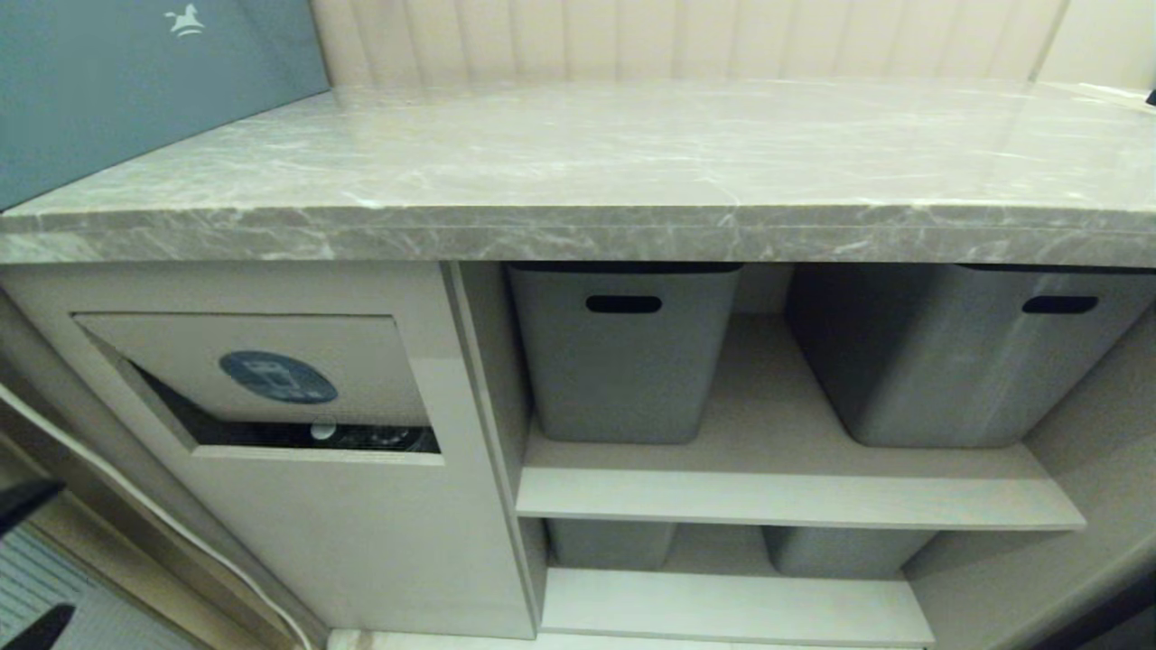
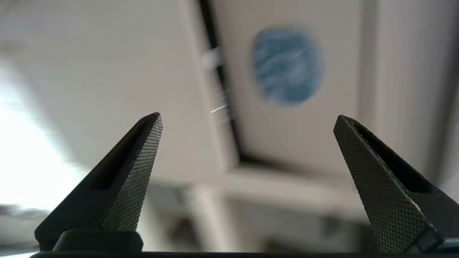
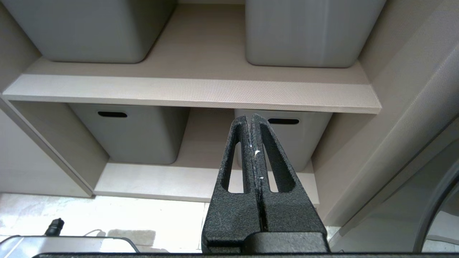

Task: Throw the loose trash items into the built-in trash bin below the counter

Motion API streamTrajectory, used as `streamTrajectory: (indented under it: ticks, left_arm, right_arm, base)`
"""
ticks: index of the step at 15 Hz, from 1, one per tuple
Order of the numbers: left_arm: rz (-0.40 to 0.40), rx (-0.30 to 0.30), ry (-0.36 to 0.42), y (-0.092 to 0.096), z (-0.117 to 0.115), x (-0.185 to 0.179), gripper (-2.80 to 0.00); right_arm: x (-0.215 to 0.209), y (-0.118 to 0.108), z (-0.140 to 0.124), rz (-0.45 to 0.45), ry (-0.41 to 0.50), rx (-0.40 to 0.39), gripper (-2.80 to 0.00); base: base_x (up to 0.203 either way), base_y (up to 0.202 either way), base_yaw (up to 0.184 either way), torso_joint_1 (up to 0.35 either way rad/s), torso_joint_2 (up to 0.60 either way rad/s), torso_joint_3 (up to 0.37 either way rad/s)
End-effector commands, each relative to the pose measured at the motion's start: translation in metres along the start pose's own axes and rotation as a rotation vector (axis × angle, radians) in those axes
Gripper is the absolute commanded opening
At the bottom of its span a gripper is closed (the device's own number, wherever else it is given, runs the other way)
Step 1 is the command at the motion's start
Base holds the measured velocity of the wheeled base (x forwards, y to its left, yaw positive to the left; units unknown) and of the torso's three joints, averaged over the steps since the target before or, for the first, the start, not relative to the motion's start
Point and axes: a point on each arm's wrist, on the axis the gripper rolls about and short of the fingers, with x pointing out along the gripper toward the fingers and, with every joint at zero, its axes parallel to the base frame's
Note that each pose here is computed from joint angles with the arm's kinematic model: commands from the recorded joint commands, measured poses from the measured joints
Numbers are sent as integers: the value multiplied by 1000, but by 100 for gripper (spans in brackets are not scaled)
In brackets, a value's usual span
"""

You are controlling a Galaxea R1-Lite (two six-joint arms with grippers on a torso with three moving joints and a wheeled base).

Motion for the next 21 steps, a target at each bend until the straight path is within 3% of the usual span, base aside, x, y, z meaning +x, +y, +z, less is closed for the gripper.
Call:
streamTrajectory:
  ticks: [1, 4, 5, 6, 10, 13, 14, 16, 19, 21]
  left_arm:
    - [-83, 195, -13, 16, -1, -25, 0]
    - [-241, 706, 97, 48, -15, -42, 0]
    - [-291, 840, 109, 61, -21, -45, 0]
    - [-320, 954, 128, 75, -27, -45, -280]
    - [-319, 1208, 135, 84, -31, -44, -280]
    - [-303, 1283, 234, 90, -31, -45, -280]
    - [-309, 1285, 222, 91, -31, -49, -280]
    - [-350, 1280, 122, 95, -30, -57, -280]
    - [-330, 1287, -45, 107, -30, -65, -280]
    - [-317, 1317, -47, 108, -31, -64, -280]
  right_arm:
    - [0, 0, 0, 0, 0, 0, -280]
    - [0, 0, 0, 0, 0, 0, -280]
    - [0, 0, 0, 0, 0, 0, -280]
    - [0, 0, 0, 0, -1, 0, -280]
    - [0, 0, 0, 0, 0, 0, -280]
    - [0, 0, 0, 0, 0, 0, -280]
    - [0, 0, 0, 0, 0, 0, -280]
    - [0, 0, 0, 0, 0, 0, -280]
    - [0, 0, 0, 0, 0, 0, -280]
    - [0, 0, 0, 0, 0, 0, -280]
  base:
    - [0, 0, 0, 0, 0, 0]
    - [0, 0, 0, 0, 0, 0]
    - [0, 0, 0, 0, 0, 0]
    - [0, 0, 0, 0, 0, 0]
    - [0, 0, 0, 0, 0, 0]
    - [0, 0, 0, 0, 0, 0]
    - [0, 0, 0, 0, 0, 0]
    - [0, 0, 0, 0, 0, 0]
    - [0, 0, 0, 0, 0, 0]
    - [0, 0, 0, 0, 0, 0]
